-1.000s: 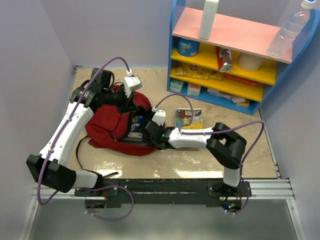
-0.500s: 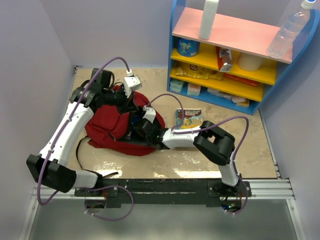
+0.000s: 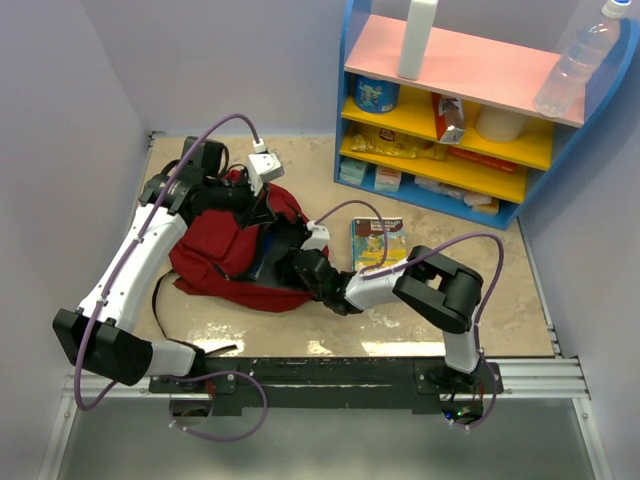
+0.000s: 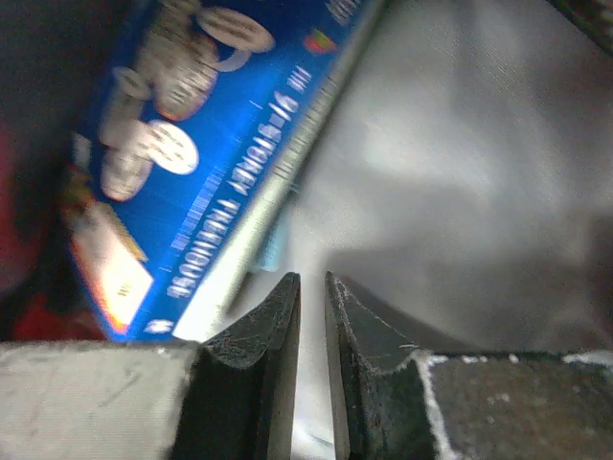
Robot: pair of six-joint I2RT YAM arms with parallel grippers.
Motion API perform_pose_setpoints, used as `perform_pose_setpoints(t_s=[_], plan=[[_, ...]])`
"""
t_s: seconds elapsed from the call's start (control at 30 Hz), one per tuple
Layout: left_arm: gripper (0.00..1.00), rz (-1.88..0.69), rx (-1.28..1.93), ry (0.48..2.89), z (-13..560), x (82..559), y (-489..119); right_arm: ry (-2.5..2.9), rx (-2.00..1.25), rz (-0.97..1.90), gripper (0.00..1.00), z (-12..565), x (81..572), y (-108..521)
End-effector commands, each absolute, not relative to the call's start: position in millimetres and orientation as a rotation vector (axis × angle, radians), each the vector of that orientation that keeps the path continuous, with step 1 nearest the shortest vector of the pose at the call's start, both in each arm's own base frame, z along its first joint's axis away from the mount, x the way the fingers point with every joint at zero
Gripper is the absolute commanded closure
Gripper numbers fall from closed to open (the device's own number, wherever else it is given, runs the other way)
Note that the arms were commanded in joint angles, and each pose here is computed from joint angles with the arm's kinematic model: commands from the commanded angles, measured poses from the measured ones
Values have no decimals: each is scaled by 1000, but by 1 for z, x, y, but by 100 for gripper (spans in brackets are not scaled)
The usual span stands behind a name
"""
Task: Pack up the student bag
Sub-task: Place the book in the student bag.
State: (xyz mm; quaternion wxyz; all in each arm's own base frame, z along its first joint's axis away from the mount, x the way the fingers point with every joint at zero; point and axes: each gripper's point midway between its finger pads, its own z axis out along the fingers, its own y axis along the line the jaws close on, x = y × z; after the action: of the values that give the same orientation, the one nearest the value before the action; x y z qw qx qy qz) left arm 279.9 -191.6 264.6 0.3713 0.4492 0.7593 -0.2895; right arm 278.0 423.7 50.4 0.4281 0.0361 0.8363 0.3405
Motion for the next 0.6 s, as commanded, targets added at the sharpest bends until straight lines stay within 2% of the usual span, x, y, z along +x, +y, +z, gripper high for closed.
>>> perform_pose_setpoints(t_s=[0.0, 0.27, 0.43, 0.57], plan=[[100, -750, 1173, 1829, 293, 275, -197, 1960, 111, 991, 79, 97, 289, 448], [100, -729, 1169, 1829, 299, 274, -194, 1905, 118, 1050, 81, 107, 312, 491], [100, -714, 1174, 1827, 301, 272, -192, 1911, 110, 1033, 71, 117, 321, 497], [100, -710, 1179, 1825, 298, 271, -191, 1939, 159, 961, 63, 115, 320, 452]])
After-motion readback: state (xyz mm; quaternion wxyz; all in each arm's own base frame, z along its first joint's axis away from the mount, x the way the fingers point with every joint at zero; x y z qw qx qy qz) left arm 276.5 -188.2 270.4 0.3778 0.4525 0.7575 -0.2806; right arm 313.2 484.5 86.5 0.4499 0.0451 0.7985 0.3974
